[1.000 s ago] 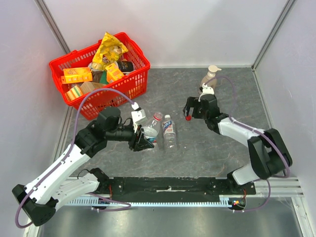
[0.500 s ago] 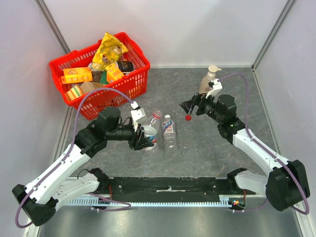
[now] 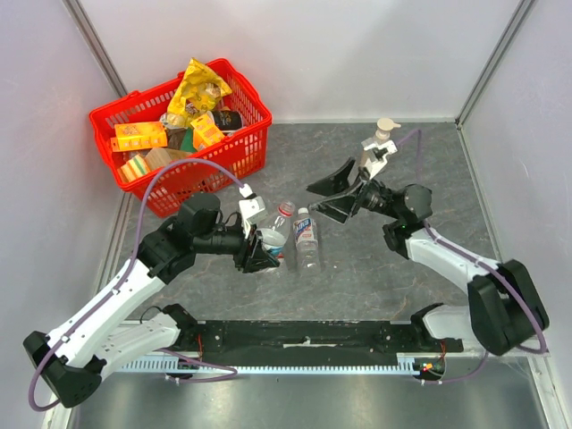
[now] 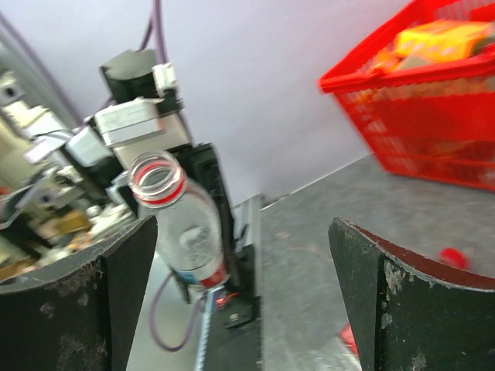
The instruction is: Unscrew the bottle caps
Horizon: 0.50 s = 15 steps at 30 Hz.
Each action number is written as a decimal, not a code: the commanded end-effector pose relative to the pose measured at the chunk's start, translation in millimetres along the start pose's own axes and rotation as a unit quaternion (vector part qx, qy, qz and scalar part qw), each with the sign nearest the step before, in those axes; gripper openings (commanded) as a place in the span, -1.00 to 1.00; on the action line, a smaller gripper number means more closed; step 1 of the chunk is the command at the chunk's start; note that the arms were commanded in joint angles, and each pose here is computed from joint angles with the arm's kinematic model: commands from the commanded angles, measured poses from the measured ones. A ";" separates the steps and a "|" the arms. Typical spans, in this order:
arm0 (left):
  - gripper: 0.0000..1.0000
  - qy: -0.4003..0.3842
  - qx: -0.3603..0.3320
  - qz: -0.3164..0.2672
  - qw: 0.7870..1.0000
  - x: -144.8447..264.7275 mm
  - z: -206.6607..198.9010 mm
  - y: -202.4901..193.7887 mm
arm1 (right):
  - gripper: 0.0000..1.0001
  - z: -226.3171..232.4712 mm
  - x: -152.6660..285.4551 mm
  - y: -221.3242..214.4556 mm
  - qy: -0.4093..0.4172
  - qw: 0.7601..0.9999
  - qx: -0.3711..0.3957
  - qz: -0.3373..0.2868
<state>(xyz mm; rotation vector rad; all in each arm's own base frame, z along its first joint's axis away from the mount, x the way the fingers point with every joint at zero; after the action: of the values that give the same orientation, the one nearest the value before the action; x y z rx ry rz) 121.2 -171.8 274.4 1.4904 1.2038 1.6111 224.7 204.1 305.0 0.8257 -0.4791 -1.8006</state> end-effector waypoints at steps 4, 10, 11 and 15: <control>-0.95 -0.014 -0.026 -0.027 0.999 1.0 -0.7 10.4 | 0.96 61.6 -29.3 -14.6 0.205 0.977 0.037 0.045; -0.95 -0.018 -0.025 -0.030 0.999 0.9 -2.1 9.3 | 0.93 72.3 -41.9 -16.0 0.224 0.973 0.036 0.047; -0.95 -0.018 -0.024 -0.030 0.999 0.6 -1.8 9.3 | 0.91 73.9 -44.2 -16.5 0.226 0.972 0.035 0.046; -0.95 -0.018 -0.022 -0.028 0.999 0.2 -2.1 7.2 | 0.78 76.0 -53.6 -18.6 0.232 0.971 0.025 0.044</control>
<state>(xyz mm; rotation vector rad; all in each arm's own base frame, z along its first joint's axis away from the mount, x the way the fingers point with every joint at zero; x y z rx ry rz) 119.7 -172.8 274.8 1.4980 1.1951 1.5866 184.3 258.7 323.1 0.8379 -0.2291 -1.5382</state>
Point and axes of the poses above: each gripper's point midway between its finger pads, its own x axis back along the fingers, its own z axis along the line the jaws close on, y = z × x, the point moved 8 cm from there along x, back along the fingers, and after that the axes turned 15 degrees about -x, right-handed, at the moved point
